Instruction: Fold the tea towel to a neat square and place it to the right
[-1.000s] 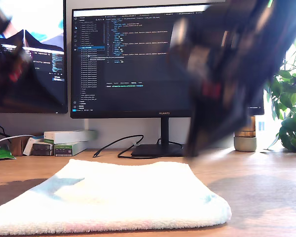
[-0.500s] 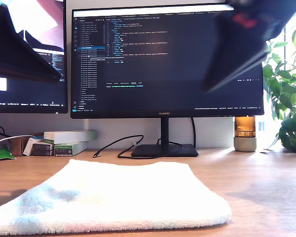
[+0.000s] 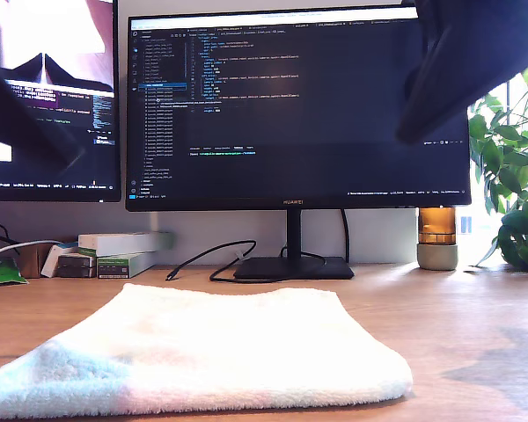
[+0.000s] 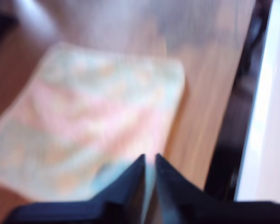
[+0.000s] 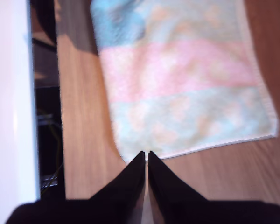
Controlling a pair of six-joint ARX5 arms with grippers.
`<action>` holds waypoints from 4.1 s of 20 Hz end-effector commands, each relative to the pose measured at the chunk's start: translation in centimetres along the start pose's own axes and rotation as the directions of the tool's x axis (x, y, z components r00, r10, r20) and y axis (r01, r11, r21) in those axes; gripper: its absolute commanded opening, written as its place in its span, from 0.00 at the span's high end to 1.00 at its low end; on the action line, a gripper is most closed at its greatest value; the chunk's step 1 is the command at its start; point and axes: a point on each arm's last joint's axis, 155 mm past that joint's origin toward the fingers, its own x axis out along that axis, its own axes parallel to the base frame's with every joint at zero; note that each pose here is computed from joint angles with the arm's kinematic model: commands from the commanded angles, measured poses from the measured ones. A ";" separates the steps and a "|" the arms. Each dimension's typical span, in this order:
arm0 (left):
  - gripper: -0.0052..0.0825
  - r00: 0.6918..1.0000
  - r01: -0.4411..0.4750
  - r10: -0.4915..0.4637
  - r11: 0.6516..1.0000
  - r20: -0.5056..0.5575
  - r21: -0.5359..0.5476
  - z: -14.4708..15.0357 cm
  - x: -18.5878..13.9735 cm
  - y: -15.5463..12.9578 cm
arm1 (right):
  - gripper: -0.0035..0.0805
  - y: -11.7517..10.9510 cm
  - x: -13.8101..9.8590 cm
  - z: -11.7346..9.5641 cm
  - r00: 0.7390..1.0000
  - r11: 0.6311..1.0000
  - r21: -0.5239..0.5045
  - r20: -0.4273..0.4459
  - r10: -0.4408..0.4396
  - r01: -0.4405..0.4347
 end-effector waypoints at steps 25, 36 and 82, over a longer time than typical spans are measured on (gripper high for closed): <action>0.53 0.900 0.168 -0.041 0.951 -0.434 0.258 -9.9 7.3 2.2 | 0.58 1.6 3.5 -1.3 0.991 0.993 -0.058 -0.091 0.096 -0.102; 0.96 0.873 0.280 -0.152 0.935 -0.464 0.220 -10.8 7.0 0.1 | 0.58 2.3 3.6 -0.4 0.991 0.992 -0.045 -0.066 0.115 -0.118; 0.96 0.929 0.265 -0.224 0.959 -0.294 0.106 2.6 0.6 1.2 | 0.97 4.6 10.6 -7.0 0.888 0.970 -0.017 -0.407 0.213 -0.241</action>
